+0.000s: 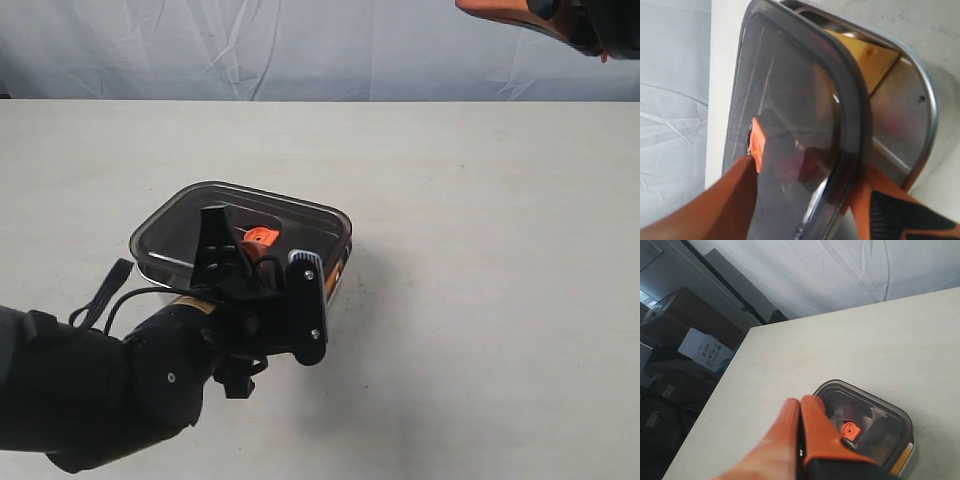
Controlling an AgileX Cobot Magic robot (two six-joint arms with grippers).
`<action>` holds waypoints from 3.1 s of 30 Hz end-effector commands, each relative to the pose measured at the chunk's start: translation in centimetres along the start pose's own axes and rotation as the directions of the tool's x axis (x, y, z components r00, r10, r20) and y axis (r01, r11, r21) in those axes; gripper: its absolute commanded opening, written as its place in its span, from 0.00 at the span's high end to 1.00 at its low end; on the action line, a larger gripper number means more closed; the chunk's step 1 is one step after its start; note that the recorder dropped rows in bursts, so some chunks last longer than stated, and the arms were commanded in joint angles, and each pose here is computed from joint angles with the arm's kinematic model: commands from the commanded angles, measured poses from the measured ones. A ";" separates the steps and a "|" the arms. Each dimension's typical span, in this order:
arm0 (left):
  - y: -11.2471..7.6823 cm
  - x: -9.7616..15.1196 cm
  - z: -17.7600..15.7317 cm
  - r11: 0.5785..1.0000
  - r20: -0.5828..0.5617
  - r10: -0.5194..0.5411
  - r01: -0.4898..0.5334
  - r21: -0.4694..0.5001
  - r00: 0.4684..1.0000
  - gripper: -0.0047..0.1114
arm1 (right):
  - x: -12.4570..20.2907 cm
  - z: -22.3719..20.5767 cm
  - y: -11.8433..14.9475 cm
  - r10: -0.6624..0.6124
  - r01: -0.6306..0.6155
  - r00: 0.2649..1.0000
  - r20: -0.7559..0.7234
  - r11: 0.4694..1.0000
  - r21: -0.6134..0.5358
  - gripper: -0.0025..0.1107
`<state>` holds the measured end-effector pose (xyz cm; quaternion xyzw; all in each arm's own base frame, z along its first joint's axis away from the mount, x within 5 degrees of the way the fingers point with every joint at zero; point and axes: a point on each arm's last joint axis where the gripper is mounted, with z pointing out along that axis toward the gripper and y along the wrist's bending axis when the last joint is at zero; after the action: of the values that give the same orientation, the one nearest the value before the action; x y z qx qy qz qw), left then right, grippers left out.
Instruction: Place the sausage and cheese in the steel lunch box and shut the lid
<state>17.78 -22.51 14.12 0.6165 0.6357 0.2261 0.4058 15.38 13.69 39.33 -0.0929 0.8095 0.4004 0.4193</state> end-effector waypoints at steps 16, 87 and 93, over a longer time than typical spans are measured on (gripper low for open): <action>-0.3 -0.4 -2.3 0.987 -0.033 -0.143 0.145 0.067 0.989 0.50 | -0.1 -0.3 0.0 -0.031 0.031 0.999 -0.006 0.999 0.012 0.98; 14.3 14.4 9.5 0.243 -0.154 -0.947 0.941 0.236 0.283 0.96 | 3.0 5.3 -4.5 -0.050 0.072 0.990 -0.131 0.982 0.176 0.98; 13.9 13.1 9.5 0.277 -0.154 -0.933 0.923 0.268 0.325 0.96 | 3.0 5.3 -4.5 -0.049 0.072 0.990 -0.134 0.982 0.176 0.98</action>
<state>35.02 -8.88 16.47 0.1734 0.8988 -0.1529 0.3724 18.78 15.21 32.85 -0.1036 0.8657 0.3109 0.3785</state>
